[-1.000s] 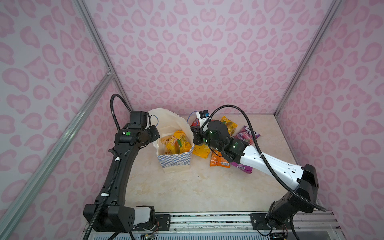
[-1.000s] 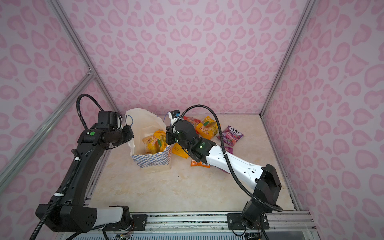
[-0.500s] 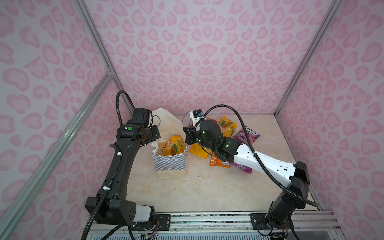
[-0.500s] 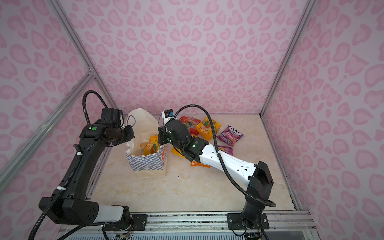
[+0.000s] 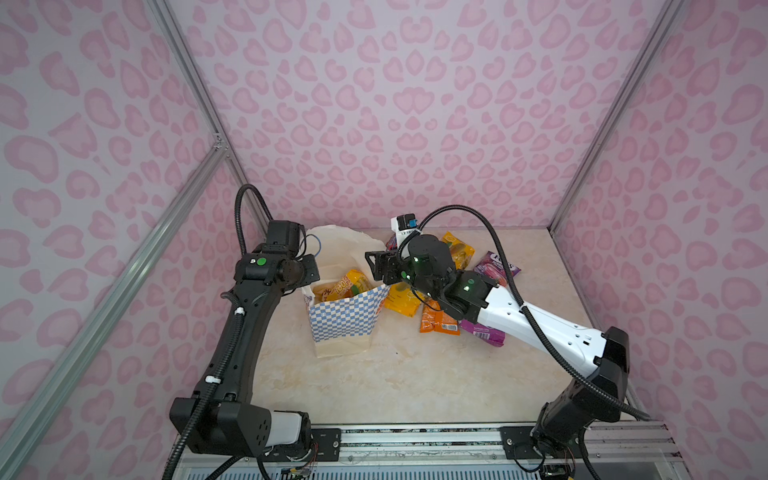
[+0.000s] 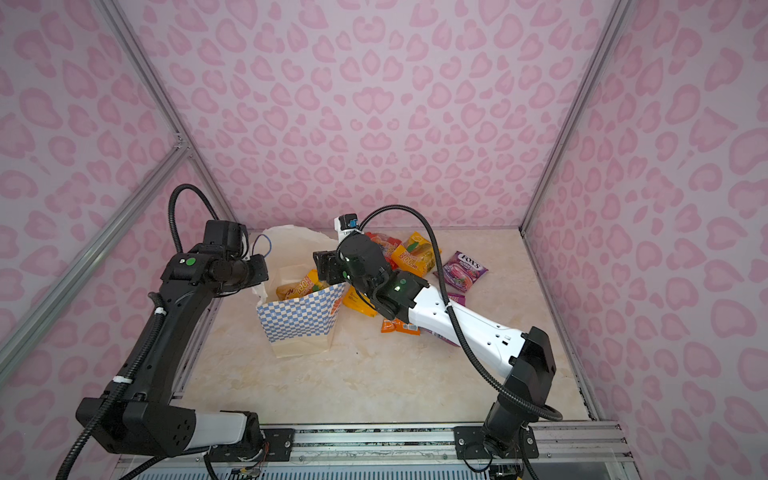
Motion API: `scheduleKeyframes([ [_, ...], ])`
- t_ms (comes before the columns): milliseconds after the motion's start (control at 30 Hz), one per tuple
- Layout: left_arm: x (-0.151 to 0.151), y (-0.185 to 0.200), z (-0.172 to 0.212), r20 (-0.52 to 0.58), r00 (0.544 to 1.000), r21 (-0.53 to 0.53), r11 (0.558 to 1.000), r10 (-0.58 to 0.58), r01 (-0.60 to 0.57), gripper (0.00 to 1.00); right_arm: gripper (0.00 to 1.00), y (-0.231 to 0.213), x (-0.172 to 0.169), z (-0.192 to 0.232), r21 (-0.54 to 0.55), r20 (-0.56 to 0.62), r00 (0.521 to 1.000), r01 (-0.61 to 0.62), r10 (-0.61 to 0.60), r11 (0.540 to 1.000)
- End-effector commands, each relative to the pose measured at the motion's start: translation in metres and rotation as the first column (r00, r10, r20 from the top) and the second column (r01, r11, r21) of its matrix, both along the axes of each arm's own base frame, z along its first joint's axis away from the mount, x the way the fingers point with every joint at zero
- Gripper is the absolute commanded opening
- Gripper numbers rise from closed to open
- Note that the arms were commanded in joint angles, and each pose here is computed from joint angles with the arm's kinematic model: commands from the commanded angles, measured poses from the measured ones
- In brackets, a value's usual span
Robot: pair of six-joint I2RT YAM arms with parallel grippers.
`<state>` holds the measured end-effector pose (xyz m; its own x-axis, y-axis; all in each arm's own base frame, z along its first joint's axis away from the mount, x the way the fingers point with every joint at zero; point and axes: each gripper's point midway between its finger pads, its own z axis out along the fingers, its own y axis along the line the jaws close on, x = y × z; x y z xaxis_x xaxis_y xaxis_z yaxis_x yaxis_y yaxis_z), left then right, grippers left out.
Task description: Place the snacks into the paper bag
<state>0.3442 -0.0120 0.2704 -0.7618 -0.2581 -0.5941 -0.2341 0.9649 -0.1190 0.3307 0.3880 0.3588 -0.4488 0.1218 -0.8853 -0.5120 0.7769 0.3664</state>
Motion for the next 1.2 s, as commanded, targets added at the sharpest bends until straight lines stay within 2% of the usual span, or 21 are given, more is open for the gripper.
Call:
scheduleKeyframes([
  [0, 0.010, 0.003, 0.016, 0.091, 0.996, 0.024, 1.000, -0.005, 0.003, 0.03, 0.85, -0.035, 0.004, -0.019, -0.112, -0.011, 0.997, 0.070, -0.072, 0.991],
  [233, 0.007, 0.001, 0.034, 0.153, 0.988, -0.009, 1.000, 0.006, -0.004, 0.03, 0.87, -0.135, 0.010, -0.080, -0.202, -0.138, 0.961, 0.209, -0.239, 0.957],
  [400, -0.003, -0.008, 0.044, 0.198, 0.980, -0.128, 0.991, 0.001, 0.025, 0.03, 0.94, -0.210, 0.011, -0.129, -0.220, -0.271, 0.887, 0.321, -0.374, 0.921],
  [467, -0.004, -0.003, 0.044, 0.207, 0.978, -0.102, 0.995, 0.015, 0.007, 0.03, 0.95, -0.231, 0.007, -0.141, -0.214, -0.291, 0.863, 0.363, -0.413, 0.907],
  [567, -0.004, 0.004, 0.040, 0.195, 0.980, -0.068, 0.998, 0.030, -0.017, 0.03, 0.95, -0.247, 0.003, -0.151, -0.195, -0.306, 0.846, 0.393, -0.436, 0.899],
  [800, -0.002, -0.004, 0.015, 0.154, 0.988, -0.108, 0.994, 0.000, 0.017, 0.03, 0.98, -0.268, -0.003, -0.183, -0.225, -0.387, 0.802, 0.396, -0.454, 0.890],
  [1167, -0.002, -0.006, 0.003, 0.151, 0.989, -0.126, 0.992, -0.005, 0.025, 0.03, 0.98, -0.280, -0.008, -0.216, -0.223, -0.438, 0.781, 0.386, -0.446, 0.895],
])
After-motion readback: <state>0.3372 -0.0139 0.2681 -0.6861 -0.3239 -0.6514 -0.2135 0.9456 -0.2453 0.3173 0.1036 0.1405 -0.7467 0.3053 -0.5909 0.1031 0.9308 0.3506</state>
